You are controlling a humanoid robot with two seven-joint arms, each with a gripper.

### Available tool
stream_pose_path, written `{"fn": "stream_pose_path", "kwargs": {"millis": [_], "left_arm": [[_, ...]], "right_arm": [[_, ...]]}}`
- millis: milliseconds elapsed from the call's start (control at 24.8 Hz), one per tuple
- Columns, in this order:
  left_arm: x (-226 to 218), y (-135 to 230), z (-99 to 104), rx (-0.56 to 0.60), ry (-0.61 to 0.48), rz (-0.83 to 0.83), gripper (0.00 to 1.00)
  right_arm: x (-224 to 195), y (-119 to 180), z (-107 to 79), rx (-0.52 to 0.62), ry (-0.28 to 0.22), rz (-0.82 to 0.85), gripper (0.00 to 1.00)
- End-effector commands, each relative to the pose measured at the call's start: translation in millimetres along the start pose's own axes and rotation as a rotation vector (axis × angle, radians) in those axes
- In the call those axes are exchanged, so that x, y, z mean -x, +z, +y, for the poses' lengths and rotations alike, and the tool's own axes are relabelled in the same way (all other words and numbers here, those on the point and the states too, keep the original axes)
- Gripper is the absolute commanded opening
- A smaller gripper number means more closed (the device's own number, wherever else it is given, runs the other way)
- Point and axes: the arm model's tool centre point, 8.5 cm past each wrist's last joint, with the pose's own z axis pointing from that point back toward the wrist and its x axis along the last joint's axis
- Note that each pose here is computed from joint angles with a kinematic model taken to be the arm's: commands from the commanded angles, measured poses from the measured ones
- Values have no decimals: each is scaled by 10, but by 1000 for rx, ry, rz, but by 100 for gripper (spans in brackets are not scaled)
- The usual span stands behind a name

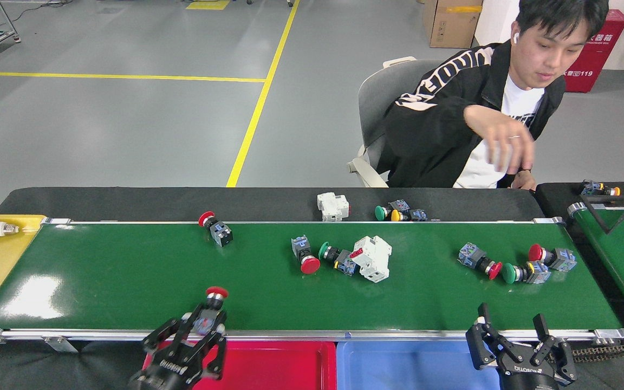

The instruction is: Pick switch part from conveyor to tray

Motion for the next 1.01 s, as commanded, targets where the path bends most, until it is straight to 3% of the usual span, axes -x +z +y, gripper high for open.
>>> {"fn": "stream_pose_path", "kwargs": {"millis": [0,40,81,121,162,202,404,485,566,768,970], "left_arm": [[-3,41,19,-13,-31,-32,10],[-42,42,10,-9,-36,-49,18],[-87,40,4,-8,-34,-62,41],[-118,30,9,-12,-22,-61,71],[-136,29,9,-12,-22,-71,93],[-139,31,9,-13,-23,-78,100],[-180,11,26,-23,26,-64,100],[-107,-45,90,-50,162,41,100],[75,-52,97,-37,230,140,100],[540,-127,313,-97,199,269,100],[643,-94,318,-99,184,291,100]], "right_arm": [[-67,-104,-7,-38,27,30,95],[-82,-155,-9,-46,33,45,95],[-87,-226,-19,-49,34,60,95],[-102,-306,-4,-56,37,66,95],[-118,-372,13,-61,38,70,95],[-129,-434,30,-68,40,74,95],[-327,-668,160,-110,54,86,95],[-469,-743,171,-114,65,88,95],[-620,-775,213,-123,78,73,95],[-890,-837,340,-159,107,42,95],[-978,-1002,323,-161,115,50,95]]}}
